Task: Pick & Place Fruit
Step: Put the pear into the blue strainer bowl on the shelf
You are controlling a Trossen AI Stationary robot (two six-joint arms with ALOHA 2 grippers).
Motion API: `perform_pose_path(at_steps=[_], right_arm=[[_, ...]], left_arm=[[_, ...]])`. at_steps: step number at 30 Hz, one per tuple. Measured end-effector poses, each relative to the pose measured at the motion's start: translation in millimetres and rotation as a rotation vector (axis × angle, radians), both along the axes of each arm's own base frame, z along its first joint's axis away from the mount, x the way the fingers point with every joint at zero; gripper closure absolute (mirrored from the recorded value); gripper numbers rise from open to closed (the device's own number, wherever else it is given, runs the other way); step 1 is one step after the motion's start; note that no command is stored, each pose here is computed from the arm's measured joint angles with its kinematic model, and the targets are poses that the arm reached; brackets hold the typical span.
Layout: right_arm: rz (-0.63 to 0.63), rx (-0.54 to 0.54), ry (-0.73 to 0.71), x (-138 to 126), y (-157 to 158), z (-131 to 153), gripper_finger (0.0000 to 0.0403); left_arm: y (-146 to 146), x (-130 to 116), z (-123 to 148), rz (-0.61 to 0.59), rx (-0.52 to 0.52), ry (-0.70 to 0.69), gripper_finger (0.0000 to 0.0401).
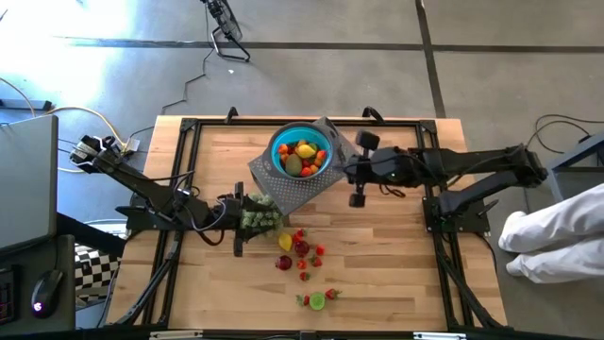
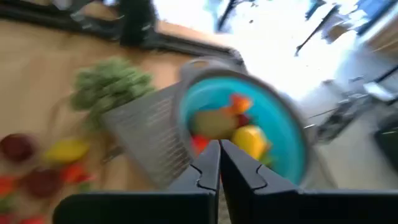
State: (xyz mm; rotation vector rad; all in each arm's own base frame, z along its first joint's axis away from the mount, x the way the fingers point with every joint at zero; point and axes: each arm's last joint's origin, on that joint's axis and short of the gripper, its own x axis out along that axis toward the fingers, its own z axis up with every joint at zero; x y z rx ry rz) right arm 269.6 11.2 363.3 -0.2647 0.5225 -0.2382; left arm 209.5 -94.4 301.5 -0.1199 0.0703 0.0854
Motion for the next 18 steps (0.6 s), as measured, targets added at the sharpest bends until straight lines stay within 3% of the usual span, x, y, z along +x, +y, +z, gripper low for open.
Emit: perform_pose_path(at_steps=[6,18], right_arm=[[0.159,0.142,0.059,-0.9,16.0,-20.0,0.0400],[0.331,0.313,0.077,-2.7,50.2,-77.4,0.0400]], left_arm=[[-2.8,5.3,-6.1,0.002,-0.009,0.022,0.0183],[-3.8,6.9,-8.6,0.002,-0.032,0.032,0.0183]])
